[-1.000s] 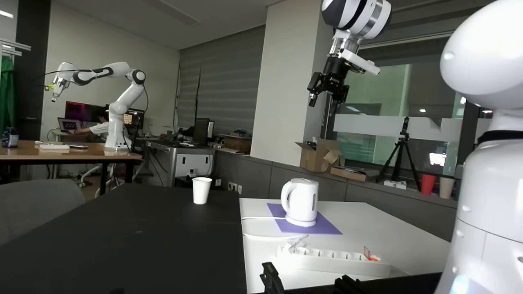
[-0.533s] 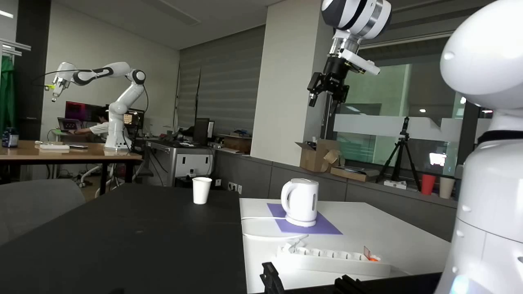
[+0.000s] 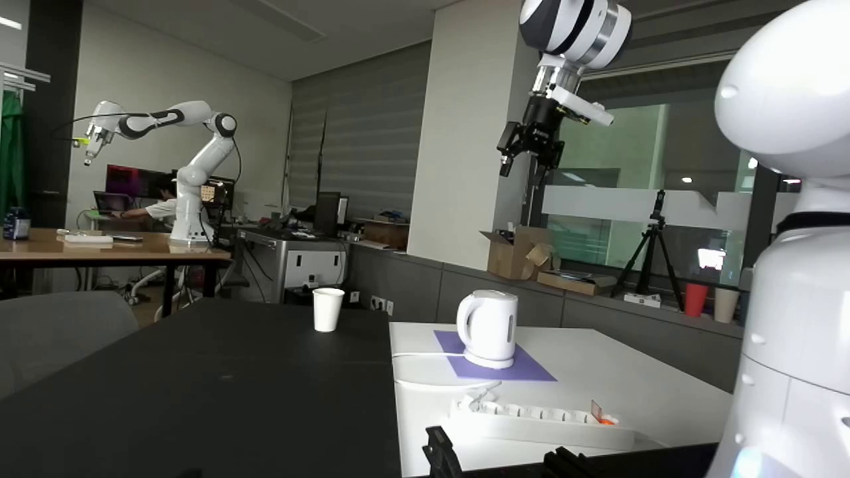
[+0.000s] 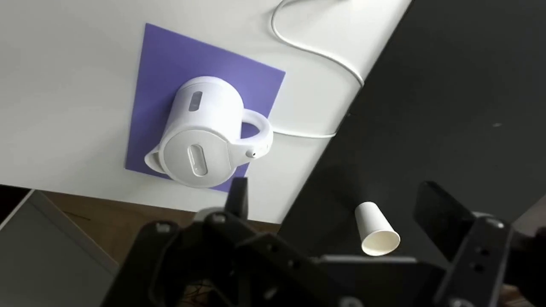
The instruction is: Turn on the kettle
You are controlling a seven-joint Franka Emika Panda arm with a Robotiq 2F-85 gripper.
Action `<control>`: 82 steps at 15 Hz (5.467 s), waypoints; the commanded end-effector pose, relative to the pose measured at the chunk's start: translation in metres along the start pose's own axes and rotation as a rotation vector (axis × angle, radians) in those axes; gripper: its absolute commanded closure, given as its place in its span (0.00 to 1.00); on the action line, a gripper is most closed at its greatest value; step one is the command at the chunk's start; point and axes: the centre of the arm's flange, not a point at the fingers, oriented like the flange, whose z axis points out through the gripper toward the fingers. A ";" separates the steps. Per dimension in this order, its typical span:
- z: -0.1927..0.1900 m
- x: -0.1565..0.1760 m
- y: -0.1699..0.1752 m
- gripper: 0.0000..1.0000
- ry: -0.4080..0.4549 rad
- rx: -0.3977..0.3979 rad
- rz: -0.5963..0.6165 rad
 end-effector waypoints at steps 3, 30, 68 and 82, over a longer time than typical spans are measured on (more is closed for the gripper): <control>0.068 0.054 0.014 0.00 0.036 -0.064 -0.049; 0.227 0.076 0.030 0.99 -0.120 -0.108 -0.125; 0.305 0.076 0.033 1.00 0.076 -0.186 -0.212; 0.265 0.095 0.035 1.00 0.137 -0.257 -0.249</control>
